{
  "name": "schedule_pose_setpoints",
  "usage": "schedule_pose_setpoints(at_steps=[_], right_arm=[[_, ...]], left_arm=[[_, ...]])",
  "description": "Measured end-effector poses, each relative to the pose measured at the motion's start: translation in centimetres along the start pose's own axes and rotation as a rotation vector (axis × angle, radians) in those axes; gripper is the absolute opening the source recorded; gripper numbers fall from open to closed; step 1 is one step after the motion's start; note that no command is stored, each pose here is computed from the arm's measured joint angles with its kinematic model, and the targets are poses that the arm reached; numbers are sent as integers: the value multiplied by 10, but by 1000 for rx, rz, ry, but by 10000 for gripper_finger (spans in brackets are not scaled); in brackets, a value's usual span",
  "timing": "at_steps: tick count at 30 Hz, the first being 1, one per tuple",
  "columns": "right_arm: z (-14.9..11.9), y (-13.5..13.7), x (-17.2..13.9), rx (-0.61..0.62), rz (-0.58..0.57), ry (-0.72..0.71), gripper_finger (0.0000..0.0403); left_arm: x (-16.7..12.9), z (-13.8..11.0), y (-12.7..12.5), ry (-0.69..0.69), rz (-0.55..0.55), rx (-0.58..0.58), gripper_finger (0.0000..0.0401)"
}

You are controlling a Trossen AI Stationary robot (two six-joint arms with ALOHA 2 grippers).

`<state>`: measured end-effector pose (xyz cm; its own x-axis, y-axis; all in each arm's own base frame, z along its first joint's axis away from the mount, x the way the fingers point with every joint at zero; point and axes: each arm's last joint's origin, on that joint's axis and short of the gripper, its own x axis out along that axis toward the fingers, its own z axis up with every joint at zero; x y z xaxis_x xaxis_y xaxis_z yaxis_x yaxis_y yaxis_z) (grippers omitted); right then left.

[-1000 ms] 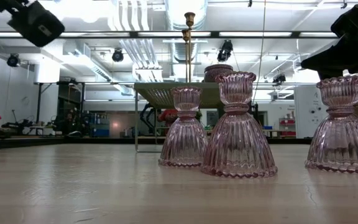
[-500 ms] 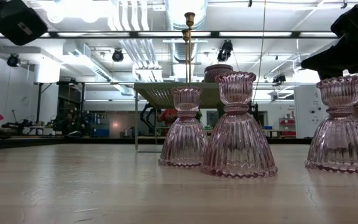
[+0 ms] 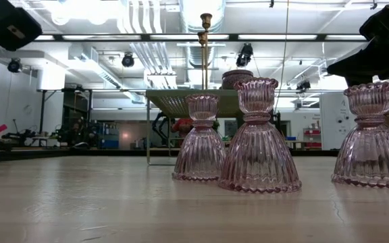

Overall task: Pick & Place candle stick holders
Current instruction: Put the gold candle holder on the shelf aligned with the other gold candle holders

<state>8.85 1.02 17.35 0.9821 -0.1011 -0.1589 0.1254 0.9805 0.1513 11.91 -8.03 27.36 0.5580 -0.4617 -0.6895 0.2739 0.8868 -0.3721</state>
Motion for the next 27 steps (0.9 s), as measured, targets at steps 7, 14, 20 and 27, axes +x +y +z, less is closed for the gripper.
schedule_pose_setpoints(at_steps=[7, 14, 20, 27], right_arm=[[0, 0, 0, 0, 0, 0, 13], [0, 0, 0, 0, 0, 0, 13], [0, 0, 0, 0, 0, 0, 13], [0, 0, 0, 0, 0, 0, 13]], left_arm=[[10, 1, 1, -27, 6, 7, 237], [10, 1, 2, -35, 28, 27, 228], [10, 2, 2, -44, 33, 50, 190], [10, 4, 1, -67, 46, 87, 146]])
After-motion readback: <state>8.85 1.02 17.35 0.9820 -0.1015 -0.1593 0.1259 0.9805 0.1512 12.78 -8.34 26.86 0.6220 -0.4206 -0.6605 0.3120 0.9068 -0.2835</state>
